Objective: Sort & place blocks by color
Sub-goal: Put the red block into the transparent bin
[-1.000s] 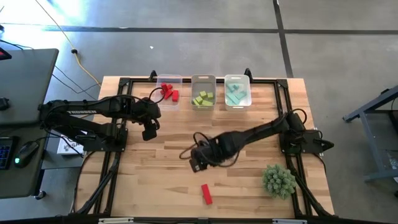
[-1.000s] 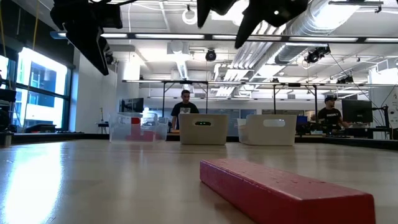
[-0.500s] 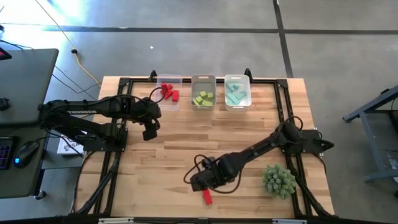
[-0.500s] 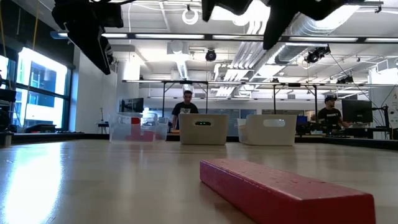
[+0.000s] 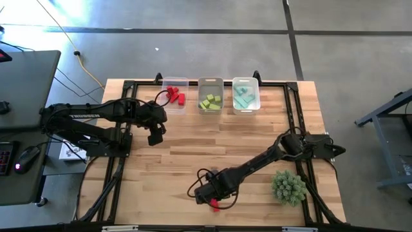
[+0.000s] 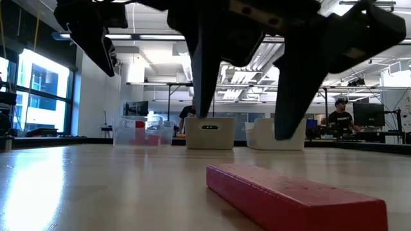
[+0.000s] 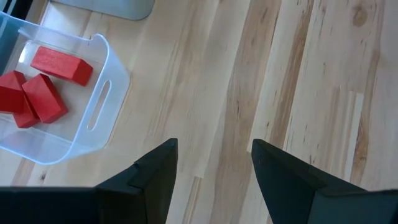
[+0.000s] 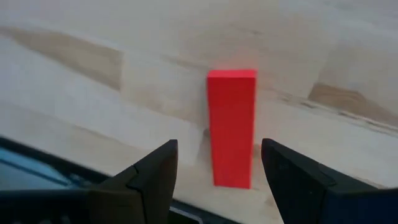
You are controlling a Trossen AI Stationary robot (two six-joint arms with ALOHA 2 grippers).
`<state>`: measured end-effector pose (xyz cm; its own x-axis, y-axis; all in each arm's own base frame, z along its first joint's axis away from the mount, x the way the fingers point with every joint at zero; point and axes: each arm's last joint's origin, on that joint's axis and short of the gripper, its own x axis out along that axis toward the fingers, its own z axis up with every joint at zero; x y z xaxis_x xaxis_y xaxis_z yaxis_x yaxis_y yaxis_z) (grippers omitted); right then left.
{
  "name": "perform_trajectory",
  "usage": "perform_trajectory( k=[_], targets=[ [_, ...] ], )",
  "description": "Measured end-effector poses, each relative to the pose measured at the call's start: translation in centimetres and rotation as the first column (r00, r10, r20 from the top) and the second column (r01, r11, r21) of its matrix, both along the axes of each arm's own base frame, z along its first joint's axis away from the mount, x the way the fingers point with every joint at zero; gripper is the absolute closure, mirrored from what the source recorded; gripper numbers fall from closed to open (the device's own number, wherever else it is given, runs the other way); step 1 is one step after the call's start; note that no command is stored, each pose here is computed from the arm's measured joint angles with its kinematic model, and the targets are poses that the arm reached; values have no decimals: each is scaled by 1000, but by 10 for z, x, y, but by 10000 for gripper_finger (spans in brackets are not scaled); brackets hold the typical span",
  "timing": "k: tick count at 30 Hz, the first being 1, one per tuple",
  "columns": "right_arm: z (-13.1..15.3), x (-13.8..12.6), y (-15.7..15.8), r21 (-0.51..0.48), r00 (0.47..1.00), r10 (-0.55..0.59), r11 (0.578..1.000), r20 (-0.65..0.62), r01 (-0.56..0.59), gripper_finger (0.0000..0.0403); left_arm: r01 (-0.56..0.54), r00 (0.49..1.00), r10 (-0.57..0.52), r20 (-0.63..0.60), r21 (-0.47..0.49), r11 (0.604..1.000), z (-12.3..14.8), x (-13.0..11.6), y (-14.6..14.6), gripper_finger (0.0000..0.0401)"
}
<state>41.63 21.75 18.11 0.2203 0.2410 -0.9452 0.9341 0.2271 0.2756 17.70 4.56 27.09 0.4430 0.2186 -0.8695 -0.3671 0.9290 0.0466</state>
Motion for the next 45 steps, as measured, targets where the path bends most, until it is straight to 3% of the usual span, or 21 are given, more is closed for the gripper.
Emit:
perform_trajectory(
  k=[11, 25, 29, 37, 45],
  targets=[
    [-14, -2, 2, -60, 999, 2, 998, -37, -5, 183, 0, 1000, 0, 0, 1, 1000, 0, 0, 0, 205],
    [-41, 0, 12, -48, 996, 0, 999, -84, -4, 184, -1, 1000, 1, 5, 3, 1000, 0, 0, 0, 205],
    [-42, -1, 11, -69, 995, -19, 998, -97, 13, 210, -1, 1000, 1, 5, 3, 1000, 0, 0, 0, 205],
    [-44, -4, 10, -78, 992, -12, 997, -124, 2, 308, 15, 1000, -15, 0, 12, 1000, 0, 0, 0, 205],
    [-41, -1, 7, -78, 992, 32, 996, -119, -42, 309, 15, 1000, -15, 0, 12, 1000, 0, 0, 0, 205]
  ],
)
